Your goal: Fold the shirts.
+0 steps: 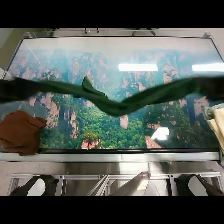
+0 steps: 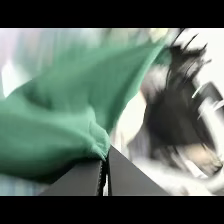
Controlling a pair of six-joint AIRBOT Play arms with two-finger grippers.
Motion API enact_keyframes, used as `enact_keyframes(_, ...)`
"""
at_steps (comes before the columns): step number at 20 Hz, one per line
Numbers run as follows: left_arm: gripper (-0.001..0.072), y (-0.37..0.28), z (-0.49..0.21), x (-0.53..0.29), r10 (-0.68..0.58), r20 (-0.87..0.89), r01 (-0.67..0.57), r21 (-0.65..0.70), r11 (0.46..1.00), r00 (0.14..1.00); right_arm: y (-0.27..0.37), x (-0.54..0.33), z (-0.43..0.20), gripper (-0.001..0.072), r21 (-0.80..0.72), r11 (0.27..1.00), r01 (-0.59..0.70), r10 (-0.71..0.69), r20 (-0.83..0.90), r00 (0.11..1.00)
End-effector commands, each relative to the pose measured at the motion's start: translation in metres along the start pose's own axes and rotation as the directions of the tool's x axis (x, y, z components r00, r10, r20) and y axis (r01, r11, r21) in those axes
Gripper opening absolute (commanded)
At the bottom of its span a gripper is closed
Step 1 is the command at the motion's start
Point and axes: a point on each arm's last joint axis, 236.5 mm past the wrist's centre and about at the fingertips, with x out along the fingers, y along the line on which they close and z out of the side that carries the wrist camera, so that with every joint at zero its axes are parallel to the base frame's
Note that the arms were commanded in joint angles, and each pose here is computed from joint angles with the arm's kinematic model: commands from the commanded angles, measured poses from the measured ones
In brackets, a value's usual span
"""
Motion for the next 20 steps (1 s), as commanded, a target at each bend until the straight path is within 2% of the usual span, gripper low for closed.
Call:
enact_keyframes(1, 0.0023, -0.198, 0.042, -0.031, -0.238, 0.255, 0.033, 0.615, 0.788, 0.937, 0.182, -0.003, 0.046, 0.0018, -0.438, 0.888, -0.14, 0.262, 0.233, 0.937)
enact_keyframes(3, 0.0022, -0.25, 0.043, -0.039, -0.345, 0.24, 0.07, 0.723, 0.688, 0.907, 0.226, -0.007, 0.054, 0.0018, -0.546, 0.837, -0.035, 0.259, 0.338, 0.905)
enact_keyframes(4, 0.0022, -0.263, 0.047, -0.045, -0.393, 0.226, 0.117, 0.723, 0.681, 0.891, 0.245, -0.009, 0.053, 0.0018, -0.59, 0.808, 0.01, 0.262, 0.375, 0.889)
enact_keyframes(5, 0.0021, -0.271, 0.053, -0.05, -0.431, 0.203, 0.168, 0.715, 0.679, 0.879, 0.257, -0.009, 0.049, 0.0019, -0.622, 0.782, 0.037, 0.263, 0.384, 0.885)
enact_keyframes(7, 0.0019, -0.269, 0.054, -0.047, -0.414, 0.125, 0.217, 0.698, 0.683, 0.902, 0.25, -0.002, 0.035, 0.0019, -0.632, 0.772, 0.067, 0.206, 0.348, 0.915)
enact_keyframes(9, 0.0019, -0.238, 0.059, -0.033, -0.259, 0.089, 0.138, 0.66, 0.738, 0.962, 0.206, 0.005, 0.03, 0.0018, -0.585, 0.788, 0.191, 0.02, 0.334, 0.942)
enact_keyframes(11, 0.0022, -0.17, 0.085, -0.027, 0.003, 0.165, -0.1, 0.581, 0.808, 0.986, 0.141, -0.006, 0.041, 0.0018, -0.518, 0.752, 0.407, -0.228, 0.375, 0.898)
enact_keyframes(13, 0.0024, -0.096, 0.111, -0.029, 0.149, 0.229, -0.244, 0.474, 0.846, 0.962, 0.08, -0.024, 0.049, 0.0017, -0.414, 0.748, 0.519, -0.367, 0.394, 0.843)
enact_keyframes(15, 0.0025, -0.014, 0.11, -0.012, 0.223, 0.163, -0.269, 0.369, 0.89, 0.961, 0.005, -0.035, 0.043, 0.0017, -0.265, 0.797, 0.543, -0.453, 0.335, 0.826)
enact_keyframes(17, 0.0024, 0.081, 0.086, 0.019, 0.308, 0.018, -0.301, 0.272, 0.914, 0.951, -0.079, -0.04, 0.023, 0.0017, -0.1, 0.829, 0.55, -0.515, 0.246, 0.821)
enact_keyframes(20, 0.0025, 0.202, 0.044, 0.06, 0.335, -0.201, -0.311, 0.14, 0.94, 0.921, -0.198, -0.04, -0.019, 0.0017, 0.096, 0.805, 0.586, -0.594, 0.114, 0.797)
